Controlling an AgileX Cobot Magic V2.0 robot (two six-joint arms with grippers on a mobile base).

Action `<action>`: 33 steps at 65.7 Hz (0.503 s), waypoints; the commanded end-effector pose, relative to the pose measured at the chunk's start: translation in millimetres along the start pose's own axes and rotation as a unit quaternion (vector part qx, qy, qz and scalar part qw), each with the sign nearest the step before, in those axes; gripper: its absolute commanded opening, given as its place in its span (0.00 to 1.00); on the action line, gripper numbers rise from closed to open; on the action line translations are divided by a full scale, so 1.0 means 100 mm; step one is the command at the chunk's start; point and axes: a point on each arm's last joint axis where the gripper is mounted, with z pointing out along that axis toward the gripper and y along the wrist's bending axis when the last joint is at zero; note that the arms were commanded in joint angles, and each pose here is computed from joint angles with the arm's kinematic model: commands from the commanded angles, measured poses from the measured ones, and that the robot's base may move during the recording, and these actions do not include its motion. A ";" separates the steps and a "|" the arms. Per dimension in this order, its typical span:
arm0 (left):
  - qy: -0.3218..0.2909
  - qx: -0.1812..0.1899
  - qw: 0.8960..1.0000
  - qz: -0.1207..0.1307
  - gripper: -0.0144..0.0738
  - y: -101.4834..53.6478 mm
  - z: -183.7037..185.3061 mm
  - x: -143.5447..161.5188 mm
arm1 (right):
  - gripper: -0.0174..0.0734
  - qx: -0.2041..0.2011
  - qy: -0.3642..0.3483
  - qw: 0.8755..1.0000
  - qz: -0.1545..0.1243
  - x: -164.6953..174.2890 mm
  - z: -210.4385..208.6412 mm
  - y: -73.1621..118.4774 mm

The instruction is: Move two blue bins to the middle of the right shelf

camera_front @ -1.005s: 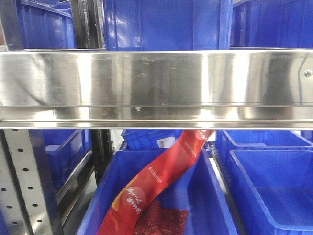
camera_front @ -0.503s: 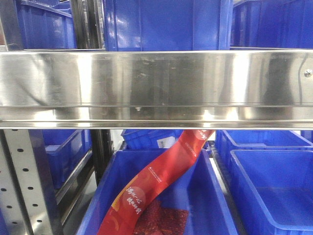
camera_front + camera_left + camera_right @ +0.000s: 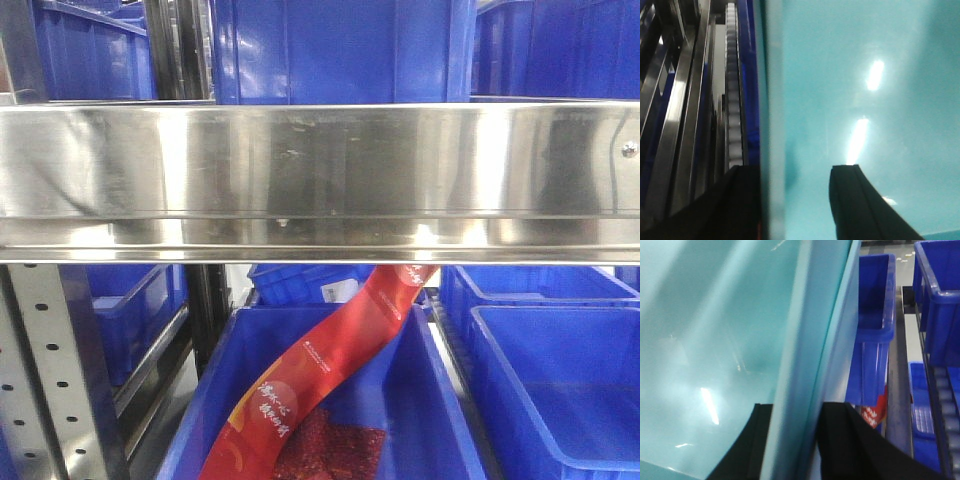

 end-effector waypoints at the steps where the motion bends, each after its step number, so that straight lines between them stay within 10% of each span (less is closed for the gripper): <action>1: 0.007 -0.005 1.000 0.020 0.04 0.02 -0.15 -0.01 | 0.02 -0.001 -0.019 1.000 -0.005 -0.09 -0.15 0.01; 33: 0.106 -0.014 0.994 0.035 0.04 0.02 0.43 0.56 | 0.02 0.030 0.151 0.988 -0.004 0.49 0.36 -0.15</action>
